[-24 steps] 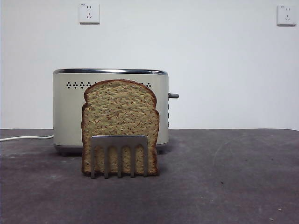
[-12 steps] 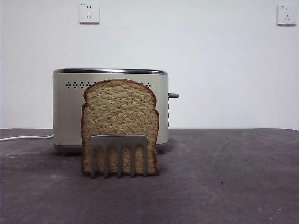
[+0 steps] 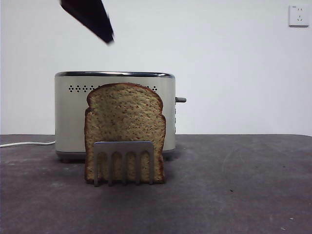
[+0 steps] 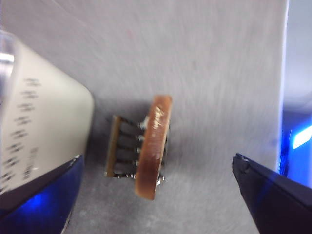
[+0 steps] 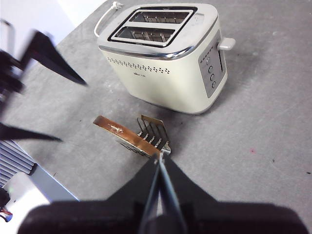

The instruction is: Pick up a slice of bread from the rack,put the bread on the toaster,press the button

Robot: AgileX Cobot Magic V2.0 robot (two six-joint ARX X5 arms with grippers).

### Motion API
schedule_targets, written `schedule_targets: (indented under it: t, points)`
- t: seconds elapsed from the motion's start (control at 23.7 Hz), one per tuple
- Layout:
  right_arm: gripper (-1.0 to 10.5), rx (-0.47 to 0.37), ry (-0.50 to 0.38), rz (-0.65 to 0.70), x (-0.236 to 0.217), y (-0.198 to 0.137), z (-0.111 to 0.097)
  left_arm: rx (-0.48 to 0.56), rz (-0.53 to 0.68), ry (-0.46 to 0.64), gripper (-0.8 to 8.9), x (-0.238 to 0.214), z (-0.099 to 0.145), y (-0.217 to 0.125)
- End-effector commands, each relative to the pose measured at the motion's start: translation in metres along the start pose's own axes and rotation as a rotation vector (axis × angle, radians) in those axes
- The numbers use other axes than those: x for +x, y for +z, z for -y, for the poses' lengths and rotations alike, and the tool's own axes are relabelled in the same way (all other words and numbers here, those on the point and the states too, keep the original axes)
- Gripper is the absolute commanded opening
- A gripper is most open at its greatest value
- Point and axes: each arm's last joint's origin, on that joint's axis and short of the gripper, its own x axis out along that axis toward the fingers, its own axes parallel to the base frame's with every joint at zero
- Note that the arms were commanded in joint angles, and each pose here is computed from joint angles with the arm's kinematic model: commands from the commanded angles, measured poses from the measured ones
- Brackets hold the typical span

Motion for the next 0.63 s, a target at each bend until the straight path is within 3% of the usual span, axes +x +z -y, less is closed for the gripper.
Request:
schedule_targets:
  t: [0.04, 0.25, 0.51, 0.63]
  points:
    - [-0.1, -0.007, 0.004, -0.004, 0.002, 0.000, 0.001, 0.067, -0.052, -0.024, 6.59, 0.024, 0.001, 0.005]
    - [-0.1, -0.006, 0.004, -0.005, 0.002, 0.000, 0.001, 0.073, -0.113, -0.078, 6.47, 0.059, 0.000, 0.006]
    - [-0.1, -0.005, 0.004, -0.006, 0.002, 0.000, 0.001, 0.091, -0.158, -0.063, 2.17, 0.067, -0.002, 0.004]
    - [-0.1, -0.005, 0.004, -0.006, 0.002, 0.000, 0.001, 0.091, -0.158, -0.063, 1.07, 0.067, -0.002, 0.004]
